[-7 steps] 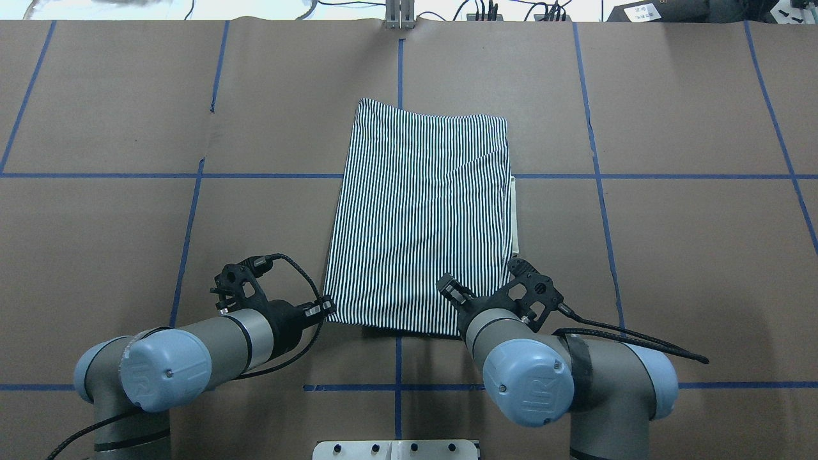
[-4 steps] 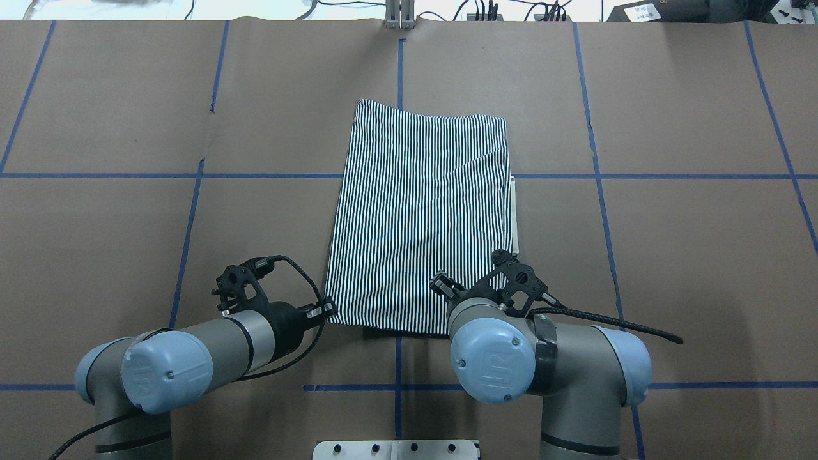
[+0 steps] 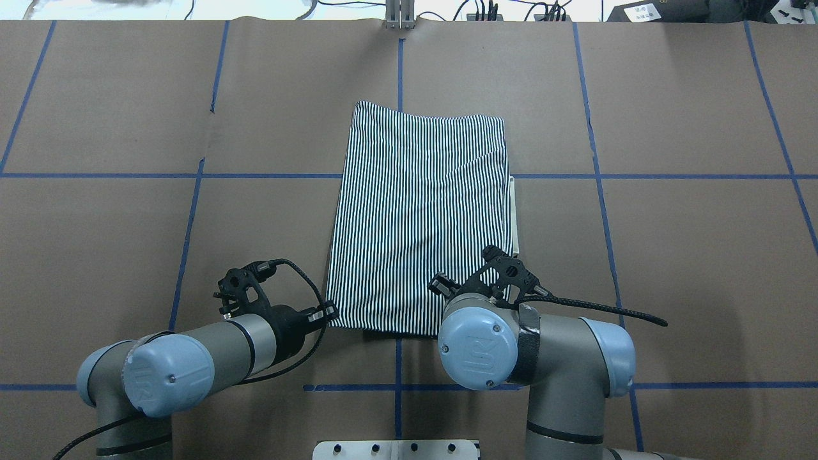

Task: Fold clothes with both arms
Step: 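Grasp the near edge with both grippers and begin lifting it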

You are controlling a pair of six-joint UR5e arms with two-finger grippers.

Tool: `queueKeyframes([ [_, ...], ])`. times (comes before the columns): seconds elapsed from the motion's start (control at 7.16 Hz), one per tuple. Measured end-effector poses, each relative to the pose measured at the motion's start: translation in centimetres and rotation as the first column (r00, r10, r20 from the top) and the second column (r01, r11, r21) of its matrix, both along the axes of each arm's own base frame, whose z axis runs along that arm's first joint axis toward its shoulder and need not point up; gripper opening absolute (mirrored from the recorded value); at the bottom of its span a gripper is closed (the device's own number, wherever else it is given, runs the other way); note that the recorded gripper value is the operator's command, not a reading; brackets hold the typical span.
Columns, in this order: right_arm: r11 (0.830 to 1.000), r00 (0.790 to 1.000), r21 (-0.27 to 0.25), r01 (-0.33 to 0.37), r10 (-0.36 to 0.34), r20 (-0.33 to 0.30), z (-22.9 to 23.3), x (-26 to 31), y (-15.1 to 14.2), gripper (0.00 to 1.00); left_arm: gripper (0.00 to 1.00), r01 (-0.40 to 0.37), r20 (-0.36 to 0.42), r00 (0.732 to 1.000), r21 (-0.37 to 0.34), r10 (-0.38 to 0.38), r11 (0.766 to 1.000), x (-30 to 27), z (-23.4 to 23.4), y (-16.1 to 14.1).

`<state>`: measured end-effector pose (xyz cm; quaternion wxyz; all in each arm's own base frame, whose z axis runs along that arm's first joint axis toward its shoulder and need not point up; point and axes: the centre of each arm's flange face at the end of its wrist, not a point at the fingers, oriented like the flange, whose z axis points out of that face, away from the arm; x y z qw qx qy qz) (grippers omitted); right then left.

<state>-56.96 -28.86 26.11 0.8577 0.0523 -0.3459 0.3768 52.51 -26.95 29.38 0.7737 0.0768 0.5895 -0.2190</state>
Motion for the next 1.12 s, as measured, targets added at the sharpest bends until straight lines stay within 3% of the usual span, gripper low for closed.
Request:
queueKeyframes([
  [1.12,0.998,0.994,-0.026,0.064,-0.066,-0.089,1.6,-2.8,-0.2,0.78,0.00,-0.010,-0.005,1.000,0.001,0.010,1.000,0.6,-0.4,0.4],
])
